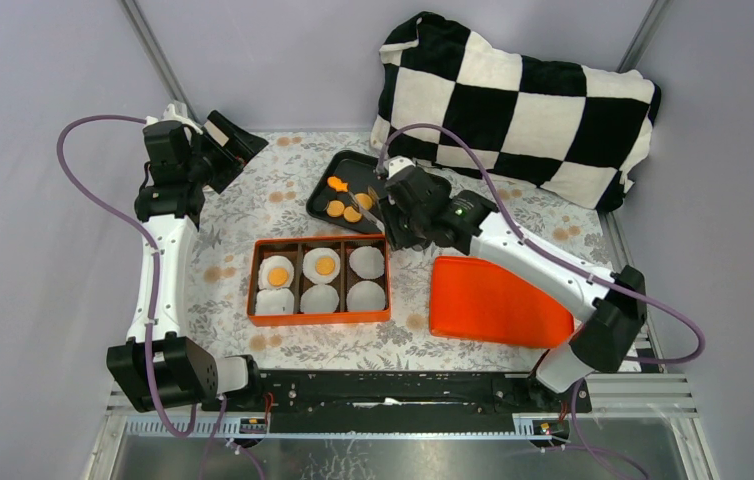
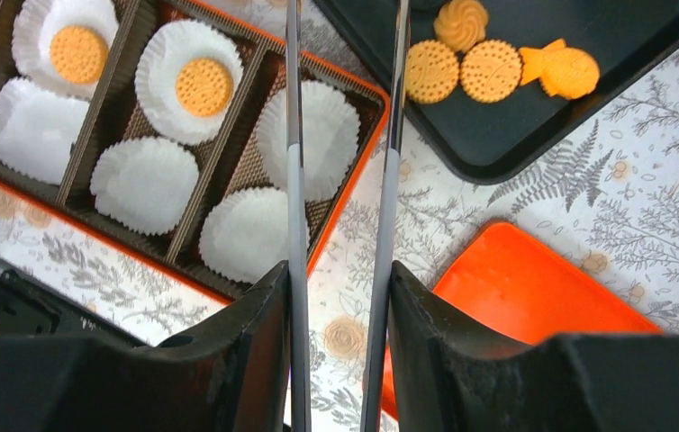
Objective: Pack the cookies
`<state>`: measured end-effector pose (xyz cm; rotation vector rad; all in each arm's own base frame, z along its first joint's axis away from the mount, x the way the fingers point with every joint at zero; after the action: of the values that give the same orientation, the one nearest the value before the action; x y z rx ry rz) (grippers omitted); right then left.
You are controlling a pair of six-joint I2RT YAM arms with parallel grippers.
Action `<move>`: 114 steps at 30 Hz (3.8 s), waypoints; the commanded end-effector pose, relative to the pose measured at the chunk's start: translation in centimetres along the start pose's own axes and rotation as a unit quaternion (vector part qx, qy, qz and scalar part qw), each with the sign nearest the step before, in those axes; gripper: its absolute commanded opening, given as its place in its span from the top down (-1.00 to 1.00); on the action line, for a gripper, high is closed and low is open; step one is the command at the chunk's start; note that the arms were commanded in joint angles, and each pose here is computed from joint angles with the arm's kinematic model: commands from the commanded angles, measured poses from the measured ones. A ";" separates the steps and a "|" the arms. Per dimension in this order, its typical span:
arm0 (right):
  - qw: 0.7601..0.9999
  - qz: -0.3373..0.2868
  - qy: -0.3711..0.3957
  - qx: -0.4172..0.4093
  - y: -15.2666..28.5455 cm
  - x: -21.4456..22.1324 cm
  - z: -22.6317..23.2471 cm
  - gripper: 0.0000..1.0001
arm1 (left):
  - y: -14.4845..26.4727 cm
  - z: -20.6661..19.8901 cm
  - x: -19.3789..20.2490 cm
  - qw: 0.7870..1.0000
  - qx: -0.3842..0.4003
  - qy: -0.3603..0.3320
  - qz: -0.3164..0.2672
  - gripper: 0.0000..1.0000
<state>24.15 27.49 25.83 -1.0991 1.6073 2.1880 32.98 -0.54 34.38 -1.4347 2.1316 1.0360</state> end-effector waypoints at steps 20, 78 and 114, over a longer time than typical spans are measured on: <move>0.997 0.071 0.019 -0.013 4.5 8.2 1.8 0.99 | 1.4 -0.7 1.2 0.999 0.035 -0.016 0.007 -0.97; 0.976 0.097 0.013 0.194 -2.6 7.7 -7.6 -0.32 | 0.7 -0.9 1.6 0.997 0.064 -0.027 0.022 -0.98; 0.977 0.149 -0.061 0.137 -14.3 4.4 -13.5 -0.19 | -1.1 0.0 4.8 0.996 0.057 -0.017 0.065 -0.97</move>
<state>33.29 18.83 9.18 -0.6824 2.1875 2.0044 31.45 -3.61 31.21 -1.2466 2.2580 0.9750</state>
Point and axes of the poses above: each gripper's point midway between its finger pads, its own y axis back along the fingers, its own z axis along the line the jaws close on, x = y × z, the point moved 7 cm from there along y, back along the fingers, and after that the axes turned 4 degrees about -y, right-handed, at the moved point
